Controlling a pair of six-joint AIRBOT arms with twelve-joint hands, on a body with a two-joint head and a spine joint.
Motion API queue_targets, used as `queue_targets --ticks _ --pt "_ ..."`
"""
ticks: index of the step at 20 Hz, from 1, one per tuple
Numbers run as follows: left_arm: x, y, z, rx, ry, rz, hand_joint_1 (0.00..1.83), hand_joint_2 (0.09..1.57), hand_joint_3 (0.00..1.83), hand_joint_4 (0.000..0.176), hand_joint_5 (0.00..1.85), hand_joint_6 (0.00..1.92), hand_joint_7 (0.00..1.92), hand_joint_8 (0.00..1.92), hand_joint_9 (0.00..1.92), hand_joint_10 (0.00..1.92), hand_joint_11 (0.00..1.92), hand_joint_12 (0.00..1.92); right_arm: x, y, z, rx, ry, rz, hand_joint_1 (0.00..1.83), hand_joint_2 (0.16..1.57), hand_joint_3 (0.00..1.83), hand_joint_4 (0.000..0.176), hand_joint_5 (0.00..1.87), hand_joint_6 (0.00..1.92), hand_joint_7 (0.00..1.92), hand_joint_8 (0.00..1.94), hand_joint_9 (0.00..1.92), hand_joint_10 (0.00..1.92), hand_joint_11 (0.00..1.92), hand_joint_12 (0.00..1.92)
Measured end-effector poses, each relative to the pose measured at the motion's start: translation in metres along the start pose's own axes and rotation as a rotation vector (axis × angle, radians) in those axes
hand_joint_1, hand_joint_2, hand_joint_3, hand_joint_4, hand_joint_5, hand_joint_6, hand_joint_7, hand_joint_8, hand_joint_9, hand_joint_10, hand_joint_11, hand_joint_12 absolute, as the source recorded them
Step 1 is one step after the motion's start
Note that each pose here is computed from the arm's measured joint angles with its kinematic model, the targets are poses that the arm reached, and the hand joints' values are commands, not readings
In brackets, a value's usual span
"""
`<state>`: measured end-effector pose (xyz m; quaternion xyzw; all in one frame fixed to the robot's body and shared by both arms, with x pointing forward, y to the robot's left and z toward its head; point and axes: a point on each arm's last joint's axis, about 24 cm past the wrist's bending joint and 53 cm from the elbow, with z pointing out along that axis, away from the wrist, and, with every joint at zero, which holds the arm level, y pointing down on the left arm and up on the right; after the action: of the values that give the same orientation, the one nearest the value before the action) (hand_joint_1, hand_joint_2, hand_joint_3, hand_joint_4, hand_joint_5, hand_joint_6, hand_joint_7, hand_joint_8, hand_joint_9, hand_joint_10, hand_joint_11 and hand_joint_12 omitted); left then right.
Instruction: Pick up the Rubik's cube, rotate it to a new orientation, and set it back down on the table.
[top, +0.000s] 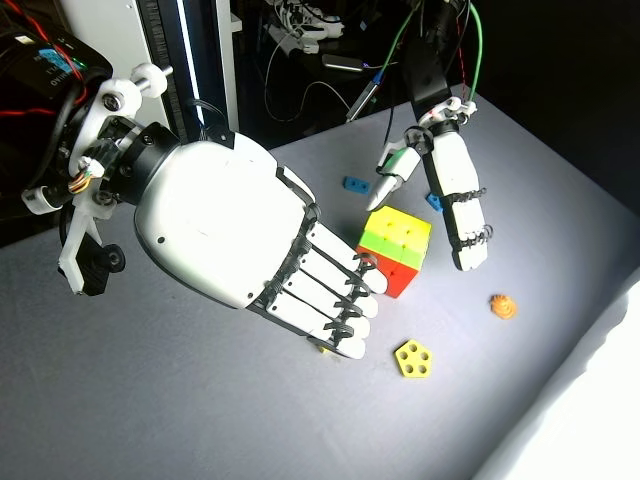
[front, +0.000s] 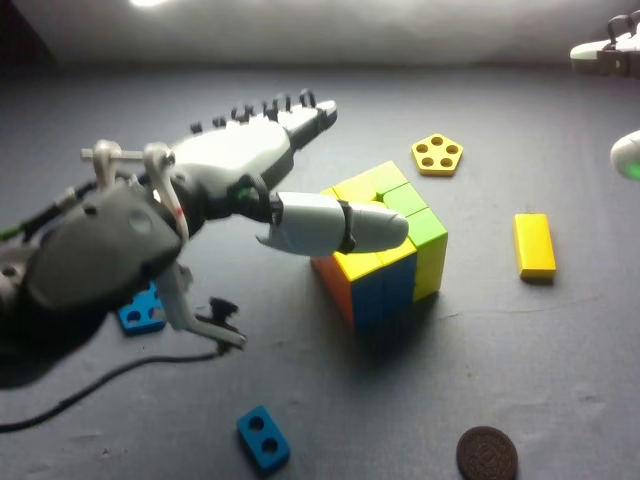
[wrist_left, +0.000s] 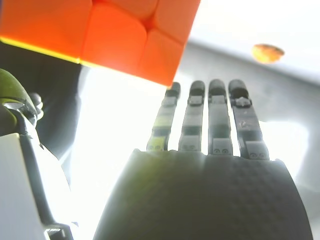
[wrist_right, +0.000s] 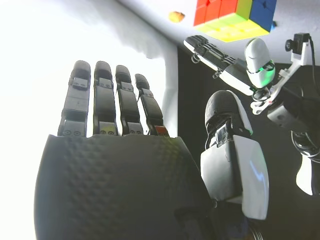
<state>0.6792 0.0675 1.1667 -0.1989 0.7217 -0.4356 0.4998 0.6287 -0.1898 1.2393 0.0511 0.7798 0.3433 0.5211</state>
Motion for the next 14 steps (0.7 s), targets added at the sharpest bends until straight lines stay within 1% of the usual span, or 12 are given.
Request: queue_targets --ticks 2,3,5,6,7,8,9,10,11,12,13,14 --pt "-0.014 -0.017 0.001 0.026 0.004 0.073 0.31 0.84 0.0 0.037 0.0 0.0 0.0 0.0 0.0 0.0 0.0 0.0 0.002 0.0 0.0 0.001 0.005 -0.001 0.01 1.25 0.0 0.0 0.0 0.0 0.04 0.0 0.07 0.0 0.0 0.1" --pt "-0.022 -0.026 0.001 0.042 0.003 0.108 0.31 0.84 0.0 0.037 0.0 0.0 0.0 0.0 0.0 0.0 0.02 0.01 0.002 0.0 0.0 0.002 0.006 -0.001 0.0 1.26 0.0 0.0 0.0 0.0 0.02 0.0 0.06 0.0 0.0 0.06" --pt "-0.029 -0.04 0.0 0.062 0.011 0.167 0.29 0.86 0.0 0.031 0.0 0.0 0.0 0.0 0.0 0.0 0.06 0.03 0.002 0.0 0.0 0.001 0.005 -0.001 0.0 1.26 0.0 0.0 0.0 0.0 0.05 0.01 0.09 0.01 0.0 0.15" --pt "-0.037 -0.065 -0.002 0.112 0.04 0.262 0.3 0.89 0.01 0.028 0.0 0.0 0.03 0.01 0.03 0.01 0.08 0.04 0.003 0.001 0.0 0.0 0.007 -0.002 0.01 1.26 0.0 0.0 0.02 0.01 0.09 0.01 0.11 0.02 0.0 0.23" --pt "-0.037 -0.07 -0.003 0.123 0.049 0.284 0.3 0.89 0.01 0.028 0.0 0.0 0.03 0.01 0.03 0.01 0.08 0.04 0.004 0.001 0.0 -0.002 0.009 -0.003 0.01 1.26 0.0 0.0 0.02 0.01 0.09 0.01 0.11 0.02 0.0 0.23" --pt "-0.036 -0.08 -0.004 0.143 0.077 0.325 0.23 1.05 0.0 0.018 0.19 0.01 0.27 0.04 0.29 0.0 0.01 0.67 0.006 0.0 0.0 0.002 0.014 -0.006 0.0 1.27 0.0 0.0 0.14 0.05 0.28 0.05 0.25 0.1 0.0 0.74" --pt "-0.037 -0.086 -0.006 0.156 0.09 0.344 0.23 1.05 0.0 0.018 0.19 0.01 0.27 0.04 0.29 0.0 0.01 0.67 0.007 -0.001 0.0 0.006 0.017 -0.006 0.0 1.27 0.0 0.0 0.14 0.05 0.28 0.05 0.25 0.1 0.0 0.74" --pt "-0.035 -0.091 -0.011 0.172 0.105 0.373 0.22 1.17 0.0 0.0 0.47 0.06 0.57 0.08 0.57 0.11 0.06 1.15 0.008 -0.001 0.0 0.007 0.02 -0.006 0.02 1.27 0.0 0.0 0.37 0.15 0.54 0.15 0.48 0.26 0.0 1.28" --pt "-0.035 -0.097 -0.015 0.189 0.114 0.387 0.21 1.26 0.0 0.0 0.69 0.05 0.73 0.3 0.56 0.71 0.16 1.43 0.007 -0.001 0.0 0.004 0.018 -0.006 0.04 1.28 0.0 0.0 0.4 0.55 0.61 0.59 0.4 1.1 0.0 1.72" --pt "-0.033 -0.1 -0.018 0.202 0.124 0.396 0.2 1.3 0.0 0.0 0.84 0.11 0.66 0.88 0.52 1.19 0.26 1.58 0.007 -0.001 0.0 0.004 0.016 -0.007 0.1 1.28 0.0 0.0 0.5 0.93 0.68 1.04 0.49 1.43 0.15 1.88" --pt "-0.031 -0.102 -0.022 0.214 0.139 0.402 0.17 1.33 0.0 0.0 0.9 0.28 0.7 1.11 0.58 1.35 0.32 1.66 0.007 -0.001 0.0 0.004 0.018 -0.006 0.03 1.28 0.0 0.0 0.62 1.12 0.76 1.25 0.59 1.56 0.36 1.92" --pt "-0.03 -0.104 -0.023 0.221 0.146 0.404 0.15 1.34 0.0 0.0 0.86 0.52 0.74 1.18 0.62 1.39 0.37 1.69 0.008 -0.001 0.0 0.004 0.018 -0.006 0.05 1.28 0.0 0.0 0.68 1.19 0.81 1.31 0.65 1.61 0.46 1.92"
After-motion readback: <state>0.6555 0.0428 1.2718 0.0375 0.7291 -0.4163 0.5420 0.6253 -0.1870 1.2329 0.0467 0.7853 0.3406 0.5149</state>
